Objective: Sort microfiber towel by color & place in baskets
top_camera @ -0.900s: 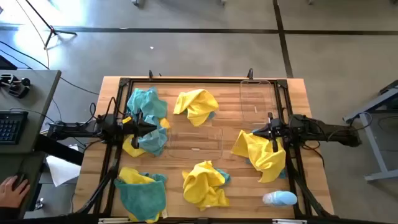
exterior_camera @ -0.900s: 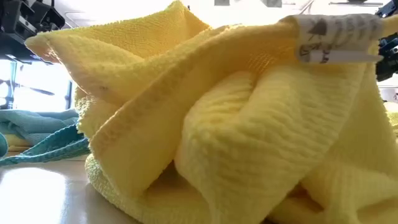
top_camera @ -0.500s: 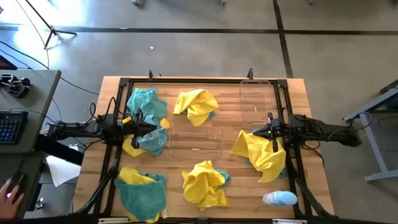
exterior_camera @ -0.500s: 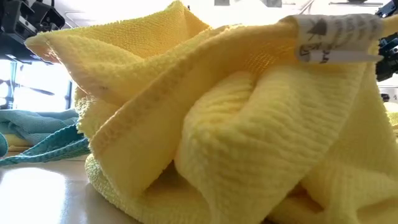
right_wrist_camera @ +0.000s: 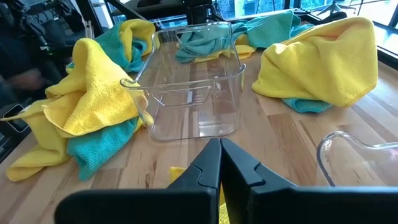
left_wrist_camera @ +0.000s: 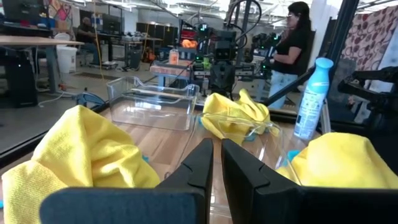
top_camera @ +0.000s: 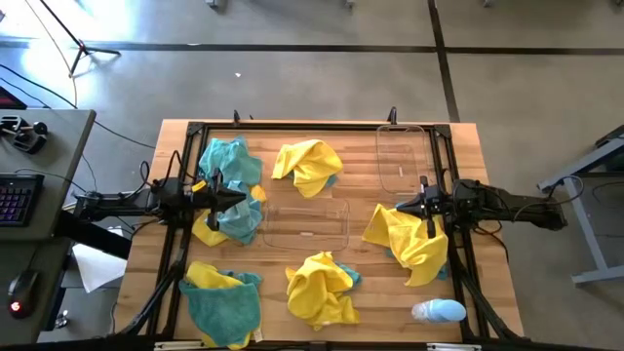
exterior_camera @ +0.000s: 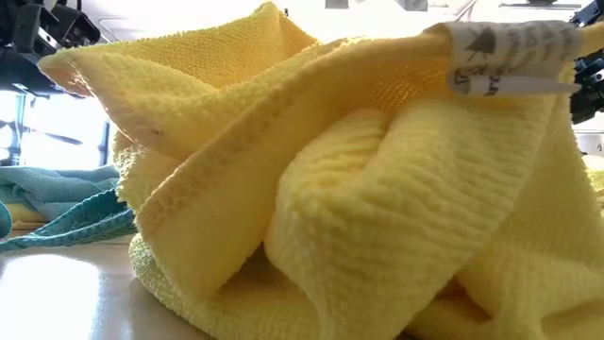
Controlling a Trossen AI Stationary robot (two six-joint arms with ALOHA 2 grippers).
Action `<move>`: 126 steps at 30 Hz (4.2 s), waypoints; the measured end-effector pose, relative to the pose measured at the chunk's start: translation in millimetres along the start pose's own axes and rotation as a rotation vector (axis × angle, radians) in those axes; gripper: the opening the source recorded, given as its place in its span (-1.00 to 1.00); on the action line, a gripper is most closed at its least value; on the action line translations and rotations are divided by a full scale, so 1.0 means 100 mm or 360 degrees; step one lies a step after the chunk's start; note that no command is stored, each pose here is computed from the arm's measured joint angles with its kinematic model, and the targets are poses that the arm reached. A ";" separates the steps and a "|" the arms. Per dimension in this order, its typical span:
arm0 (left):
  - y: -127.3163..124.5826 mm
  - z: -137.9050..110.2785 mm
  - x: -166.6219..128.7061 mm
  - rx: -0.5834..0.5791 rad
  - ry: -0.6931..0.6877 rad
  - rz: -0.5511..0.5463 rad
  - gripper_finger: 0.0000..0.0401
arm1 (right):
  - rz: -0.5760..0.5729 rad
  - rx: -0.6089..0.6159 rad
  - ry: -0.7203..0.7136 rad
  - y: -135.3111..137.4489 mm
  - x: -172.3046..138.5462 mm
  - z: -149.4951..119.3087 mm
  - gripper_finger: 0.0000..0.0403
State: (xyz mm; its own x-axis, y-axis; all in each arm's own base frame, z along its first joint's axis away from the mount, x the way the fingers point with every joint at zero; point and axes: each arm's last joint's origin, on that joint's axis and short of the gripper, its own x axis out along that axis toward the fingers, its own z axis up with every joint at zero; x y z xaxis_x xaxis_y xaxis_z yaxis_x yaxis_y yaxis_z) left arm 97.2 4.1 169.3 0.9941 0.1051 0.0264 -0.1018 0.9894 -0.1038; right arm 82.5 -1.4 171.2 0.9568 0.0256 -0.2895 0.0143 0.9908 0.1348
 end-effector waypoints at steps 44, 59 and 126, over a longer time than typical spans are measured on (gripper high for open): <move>0.00 0.00 0.00 0.0000 0.0002 -0.0001 -0.90 | 0.0000 0.0001 0.0001 0.00 0.00 0.00 -1.00; 0.00 0.00 0.00 0.0000 0.0002 -0.0001 -0.90 | -0.0168 -0.0254 -0.0007 -0.03 0.00 0.00 -1.00; 0.00 0.00 0.00 0.0000 0.0002 0.0000 -0.90 | -0.0850 0.0952 0.0758 0.22 0.20 1.75 -1.00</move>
State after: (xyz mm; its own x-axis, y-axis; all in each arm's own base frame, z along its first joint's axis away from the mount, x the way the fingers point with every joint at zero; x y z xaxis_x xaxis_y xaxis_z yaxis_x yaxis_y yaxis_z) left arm 97.3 4.1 169.2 0.9942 0.1047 0.0249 -0.1016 0.9894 -0.1037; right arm 152.4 -2.5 333.9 0.5623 -0.2305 -0.7941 0.6920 0.6569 0.2994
